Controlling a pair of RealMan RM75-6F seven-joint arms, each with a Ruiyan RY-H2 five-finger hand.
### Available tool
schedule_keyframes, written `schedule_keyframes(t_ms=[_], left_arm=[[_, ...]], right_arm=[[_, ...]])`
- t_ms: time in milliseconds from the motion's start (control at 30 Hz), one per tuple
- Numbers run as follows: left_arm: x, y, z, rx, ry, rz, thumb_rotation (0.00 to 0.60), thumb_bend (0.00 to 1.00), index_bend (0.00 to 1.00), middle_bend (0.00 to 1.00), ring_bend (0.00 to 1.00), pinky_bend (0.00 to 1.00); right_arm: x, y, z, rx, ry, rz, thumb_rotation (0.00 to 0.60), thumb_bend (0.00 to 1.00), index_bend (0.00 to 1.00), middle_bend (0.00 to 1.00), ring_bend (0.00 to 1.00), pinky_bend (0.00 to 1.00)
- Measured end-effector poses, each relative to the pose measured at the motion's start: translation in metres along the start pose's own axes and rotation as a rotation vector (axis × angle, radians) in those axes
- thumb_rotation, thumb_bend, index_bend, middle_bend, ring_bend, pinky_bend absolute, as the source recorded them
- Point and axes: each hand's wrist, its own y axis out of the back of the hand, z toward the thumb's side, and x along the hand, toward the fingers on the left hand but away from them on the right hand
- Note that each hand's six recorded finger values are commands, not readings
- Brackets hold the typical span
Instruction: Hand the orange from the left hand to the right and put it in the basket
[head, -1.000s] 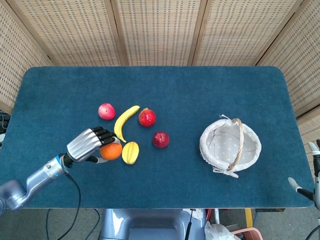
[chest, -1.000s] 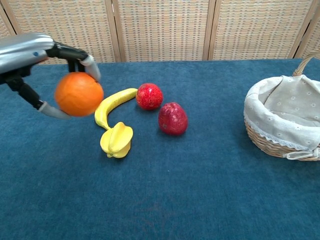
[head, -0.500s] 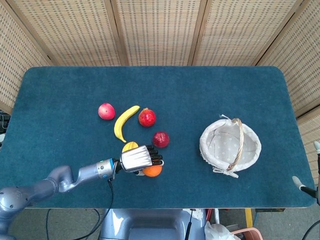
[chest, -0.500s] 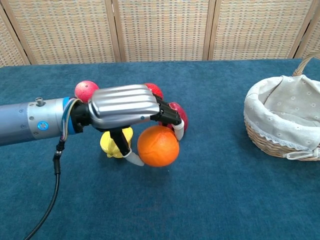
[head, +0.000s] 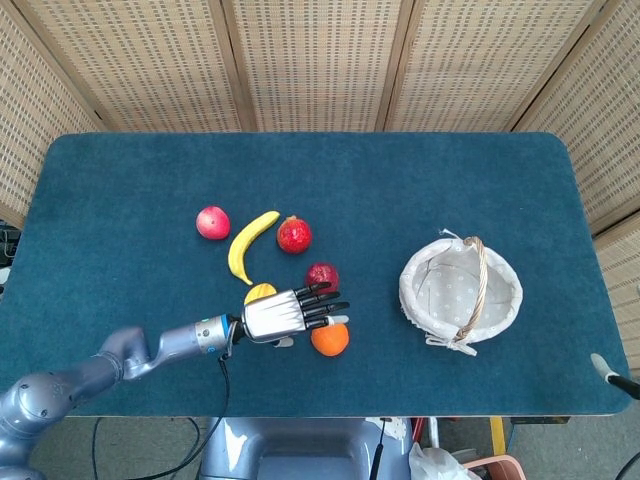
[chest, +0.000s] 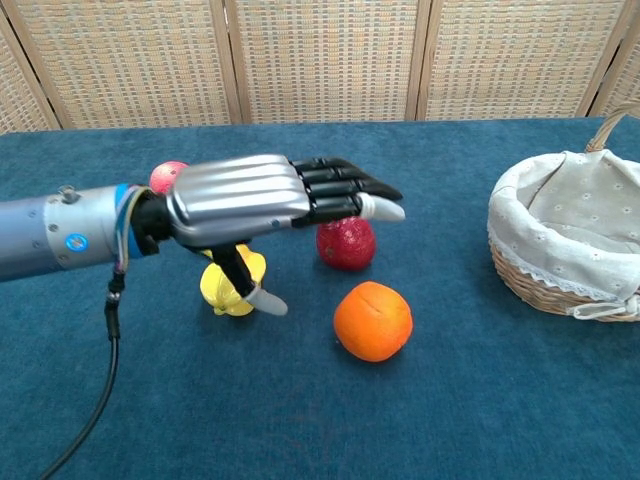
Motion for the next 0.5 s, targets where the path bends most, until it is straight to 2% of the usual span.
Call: schedule_keyframes(t_ms=[133,233,333,500], left_arm=[[-0.030,0.026,-0.020,0.010,0.095,0.035,0.600,0.00,0.00,0.00,0.00,0.00],[-0.066,0.047,-0.040,0.016,0.233,0.047,0.600,0.00,0.00,0.00,0.00,0.00],[-0.109,0.067,-0.056,0.005,0.412,0.055,0.600,0.00,0.00,0.00,0.00,0.00],[-0.199,0.091,-0.071,-0.072,0.792,0.074,0.600,0.00,0.00,0.00,0.00,0.00]], right_arm=[[0.004,0.002,0.006,-0.006,0.025,-0.007,0.600,0.00,0.00,0.00,0.00,0.00],[0.007,0.003,0.008,-0.007,0.035,-0.007,0.600,0.00,0.00,0.00,0.00,0.00],[0.007,0.002,0.008,-0.005,0.035,-0.003,0.600,0.00,0.00,0.00,0.00,0.00],[0.005,-0.002,0.012,-0.001,0.053,0.012,0.600,0.00,0.00,0.00,0.00,0.00]])
